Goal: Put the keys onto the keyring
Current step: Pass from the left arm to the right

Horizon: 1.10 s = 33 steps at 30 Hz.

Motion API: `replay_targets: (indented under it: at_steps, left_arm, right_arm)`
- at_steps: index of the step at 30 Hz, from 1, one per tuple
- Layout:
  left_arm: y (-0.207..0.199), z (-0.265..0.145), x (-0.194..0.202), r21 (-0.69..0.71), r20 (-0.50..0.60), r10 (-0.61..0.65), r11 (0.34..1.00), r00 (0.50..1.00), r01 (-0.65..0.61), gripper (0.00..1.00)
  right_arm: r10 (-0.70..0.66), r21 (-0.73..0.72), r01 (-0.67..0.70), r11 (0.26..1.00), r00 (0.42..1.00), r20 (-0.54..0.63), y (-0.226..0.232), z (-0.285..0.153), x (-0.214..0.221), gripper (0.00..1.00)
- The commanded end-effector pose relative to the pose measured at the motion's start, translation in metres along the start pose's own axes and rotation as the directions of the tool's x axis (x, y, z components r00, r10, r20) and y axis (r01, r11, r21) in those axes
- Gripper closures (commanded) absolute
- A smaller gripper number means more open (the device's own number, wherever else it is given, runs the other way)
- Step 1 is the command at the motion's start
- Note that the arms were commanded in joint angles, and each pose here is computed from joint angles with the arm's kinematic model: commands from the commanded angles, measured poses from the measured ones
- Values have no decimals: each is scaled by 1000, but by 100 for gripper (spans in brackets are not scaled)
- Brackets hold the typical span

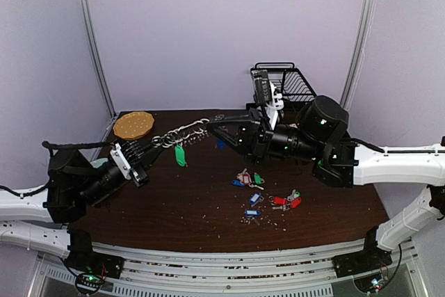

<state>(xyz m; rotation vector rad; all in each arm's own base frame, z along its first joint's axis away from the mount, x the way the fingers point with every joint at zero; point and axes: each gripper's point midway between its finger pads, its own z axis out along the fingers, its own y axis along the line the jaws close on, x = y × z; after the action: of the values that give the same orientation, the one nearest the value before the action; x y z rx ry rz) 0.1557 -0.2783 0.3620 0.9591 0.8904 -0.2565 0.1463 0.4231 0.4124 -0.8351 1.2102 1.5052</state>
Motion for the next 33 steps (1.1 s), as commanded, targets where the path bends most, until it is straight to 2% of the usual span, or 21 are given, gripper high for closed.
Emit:
replay_targets:
  at_steps: [1,7,13,17,21,22,24,26,28,30,33]
  left_arm:
    - [19,-7,-17,-80,72,-36,996,997,42,100]
    - [7,-6,3,-53,-2,-20,998,1000,20,100]
    - [3,-3,8,-41,-28,-3,999,1000,2,100]
    - [-2,-2,16,-21,-60,29,999,998,-31,100]
    - [-11,2,17,34,-78,39,999,996,-37,100]
    - [-13,4,15,52,-73,25,998,997,-21,90]
    - [-21,5,12,103,-69,-13,994,998,20,58]
    - [-27,4,5,146,-55,-72,986,996,79,40]
    - [-36,-1,0,204,-45,-121,971,992,128,29]
    - [-52,-4,0,284,-55,-172,942,983,181,24]
    - [-80,-4,-3,428,-128,-267,854,955,296,20]
  right_arm:
    - [-76,10,76,997,997,-22,7,-1,-13,100]
    - [-262,183,294,938,948,-178,-19,-19,-10,100]
    - [-314,154,370,916,902,-298,-17,-24,-3,100]
    - [-365,201,466,861,844,-393,-34,-36,5,100]
    - [-422,177,529,830,803,-421,-36,-38,6,100]
    - [-430,165,534,829,798,-422,-36,-36,6,100]
    - [-436,153,541,827,789,-433,-38,-35,8,100]
    - [-435,153,541,827,788,-435,-40,-36,10,100]
    - [-439,147,537,831,794,-420,-39,-37,10,100]
    - [-445,143,542,828,791,-419,-41,-39,12,100]
    - [-460,117,580,806,738,-494,-52,-39,27,100]
